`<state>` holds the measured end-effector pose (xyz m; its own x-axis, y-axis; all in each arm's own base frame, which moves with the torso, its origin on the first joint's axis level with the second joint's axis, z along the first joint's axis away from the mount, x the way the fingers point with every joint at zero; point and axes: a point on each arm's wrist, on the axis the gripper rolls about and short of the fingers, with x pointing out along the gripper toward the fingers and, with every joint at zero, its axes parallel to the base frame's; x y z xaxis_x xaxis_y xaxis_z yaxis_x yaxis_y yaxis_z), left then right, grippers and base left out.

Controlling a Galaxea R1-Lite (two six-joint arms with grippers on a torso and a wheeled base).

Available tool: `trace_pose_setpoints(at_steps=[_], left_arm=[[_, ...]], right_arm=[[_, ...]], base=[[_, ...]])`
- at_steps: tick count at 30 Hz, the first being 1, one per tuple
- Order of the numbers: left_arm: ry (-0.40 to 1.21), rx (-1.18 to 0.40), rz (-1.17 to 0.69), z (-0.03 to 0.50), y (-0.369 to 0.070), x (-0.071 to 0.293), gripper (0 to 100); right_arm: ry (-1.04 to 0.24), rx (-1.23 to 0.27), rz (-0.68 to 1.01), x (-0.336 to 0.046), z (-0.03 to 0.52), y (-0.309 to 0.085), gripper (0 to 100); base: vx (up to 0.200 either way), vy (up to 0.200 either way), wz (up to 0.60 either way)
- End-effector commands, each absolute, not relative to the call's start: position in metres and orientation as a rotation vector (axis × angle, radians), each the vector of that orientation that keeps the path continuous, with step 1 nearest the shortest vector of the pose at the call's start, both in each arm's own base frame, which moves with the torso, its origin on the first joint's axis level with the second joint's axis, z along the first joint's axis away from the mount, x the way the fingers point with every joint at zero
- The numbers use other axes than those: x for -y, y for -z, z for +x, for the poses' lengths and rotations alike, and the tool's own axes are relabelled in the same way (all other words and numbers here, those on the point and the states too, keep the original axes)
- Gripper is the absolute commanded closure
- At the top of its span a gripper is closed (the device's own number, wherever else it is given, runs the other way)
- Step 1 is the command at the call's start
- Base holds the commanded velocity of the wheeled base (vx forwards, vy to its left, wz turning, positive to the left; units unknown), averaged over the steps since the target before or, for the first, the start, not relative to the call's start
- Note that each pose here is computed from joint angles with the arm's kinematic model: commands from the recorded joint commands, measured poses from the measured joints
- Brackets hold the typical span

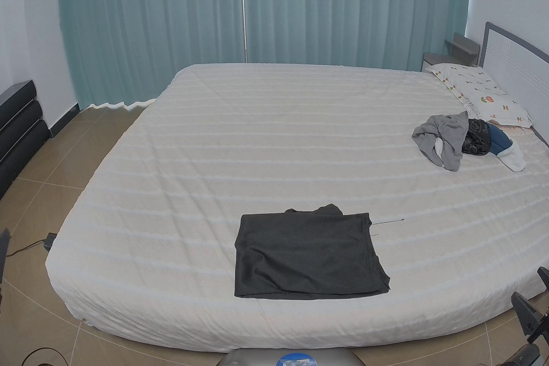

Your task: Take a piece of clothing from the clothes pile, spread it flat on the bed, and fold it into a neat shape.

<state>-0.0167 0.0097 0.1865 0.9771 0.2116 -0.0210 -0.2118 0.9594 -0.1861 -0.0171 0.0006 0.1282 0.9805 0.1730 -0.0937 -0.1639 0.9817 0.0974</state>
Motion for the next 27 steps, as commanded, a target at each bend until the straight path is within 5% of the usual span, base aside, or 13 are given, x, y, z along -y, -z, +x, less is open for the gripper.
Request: trace_pose_setpoints(at_steps=[1, 13, 18, 27], left_arm=[[-0.298, 0.137, -0.131, -0.055, -0.162, -0.011, 0], [-0.354, 0.144, -0.087, -0.051, -0.133, -0.008, 0], [-0.350, 0.271, -0.086, -0.031, -0.109, -0.008, 0], [-0.347, 0.246, -0.101, -0.027, -0.099, -0.008, 0]], right_arm=[[-0.085, 0.008, 0.037, -0.001, -0.038, -0.127, 0], [-0.070, 0.042, -0.021, -0.002, -0.039, -0.110, 0], [-0.023, 0.140, -0.039, -0.001, -0.024, -0.090, 0], [-0.016, 0.074, -0.035, -0.001, -0.023, -0.084, 0]], base=[[0.000, 0.000, 0.00], [0.000, 0.000, 0.00], [0.000, 0.000, 0.00], [0.000, 0.000, 0.00]])
